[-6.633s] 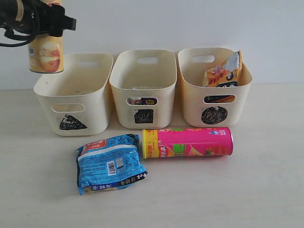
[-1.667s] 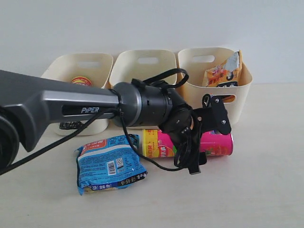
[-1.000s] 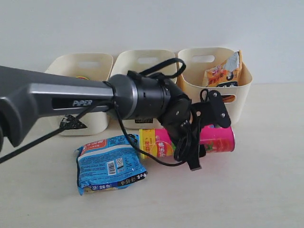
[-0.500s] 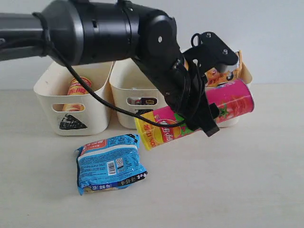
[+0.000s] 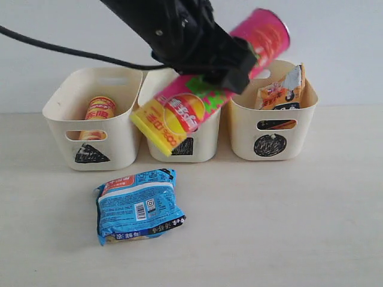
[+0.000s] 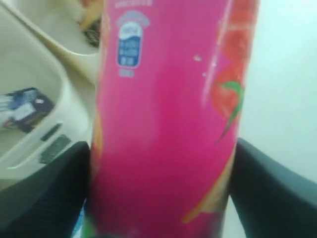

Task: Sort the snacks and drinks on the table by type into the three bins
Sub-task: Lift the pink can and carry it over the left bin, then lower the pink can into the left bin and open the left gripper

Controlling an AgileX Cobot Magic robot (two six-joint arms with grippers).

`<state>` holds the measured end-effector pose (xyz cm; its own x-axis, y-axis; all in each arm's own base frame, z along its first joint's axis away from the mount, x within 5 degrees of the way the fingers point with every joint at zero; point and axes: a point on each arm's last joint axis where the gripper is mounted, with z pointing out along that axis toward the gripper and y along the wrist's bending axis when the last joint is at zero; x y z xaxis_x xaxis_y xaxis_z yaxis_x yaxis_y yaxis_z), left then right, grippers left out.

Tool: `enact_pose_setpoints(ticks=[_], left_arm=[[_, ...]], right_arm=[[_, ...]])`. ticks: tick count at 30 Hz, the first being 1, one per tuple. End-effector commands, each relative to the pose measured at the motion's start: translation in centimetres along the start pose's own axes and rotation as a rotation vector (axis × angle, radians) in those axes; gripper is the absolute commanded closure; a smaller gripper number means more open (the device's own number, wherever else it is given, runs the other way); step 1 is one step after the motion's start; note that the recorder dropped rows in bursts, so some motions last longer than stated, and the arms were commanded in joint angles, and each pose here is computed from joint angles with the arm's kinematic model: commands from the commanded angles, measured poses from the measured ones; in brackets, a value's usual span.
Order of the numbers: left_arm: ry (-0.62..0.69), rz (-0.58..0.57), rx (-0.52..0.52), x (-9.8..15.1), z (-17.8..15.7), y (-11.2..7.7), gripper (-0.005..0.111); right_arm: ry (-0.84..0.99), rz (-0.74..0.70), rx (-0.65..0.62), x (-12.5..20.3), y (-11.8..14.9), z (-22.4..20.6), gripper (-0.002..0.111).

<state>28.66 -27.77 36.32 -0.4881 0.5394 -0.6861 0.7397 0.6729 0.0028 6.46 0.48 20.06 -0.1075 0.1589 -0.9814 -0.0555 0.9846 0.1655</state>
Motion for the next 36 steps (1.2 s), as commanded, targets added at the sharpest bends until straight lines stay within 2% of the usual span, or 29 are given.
enact_pose_setpoints(ticks=[1,8,14,21,27,36], left_arm=[[-0.067,-0.115,-0.064,-0.3,-3.2,3.3,0.102],[-0.153,-0.264,-0.19,0.1,-5.9,9.2,0.102],[-0.326,-0.427,-0.297,0.1,-7.5,14.1,0.102],[-0.513,-0.46,-0.377,-0.3,-8.6,17.3,0.102],[-0.528,-0.477,-0.398,0.0,-5.8,19.3,0.102],[-0.491,-0.509,-0.4,1.4,0.6,21.6,0.102]], right_arm=[[0.002,-0.004,0.001,0.1,0.0,0.0,0.108],[0.002,-0.004,0.001,0.1,0.0,0.0,0.108],[0.002,-0.004,0.001,0.1,0.0,0.0,0.108],[0.002,-0.002,0.001,0.1,0.0,0.0,0.108],[0.002,-0.002,0.001,0.1,0.0,0.0,0.108],[0.002,-0.002,0.001,0.1,0.0,0.0,0.108]])
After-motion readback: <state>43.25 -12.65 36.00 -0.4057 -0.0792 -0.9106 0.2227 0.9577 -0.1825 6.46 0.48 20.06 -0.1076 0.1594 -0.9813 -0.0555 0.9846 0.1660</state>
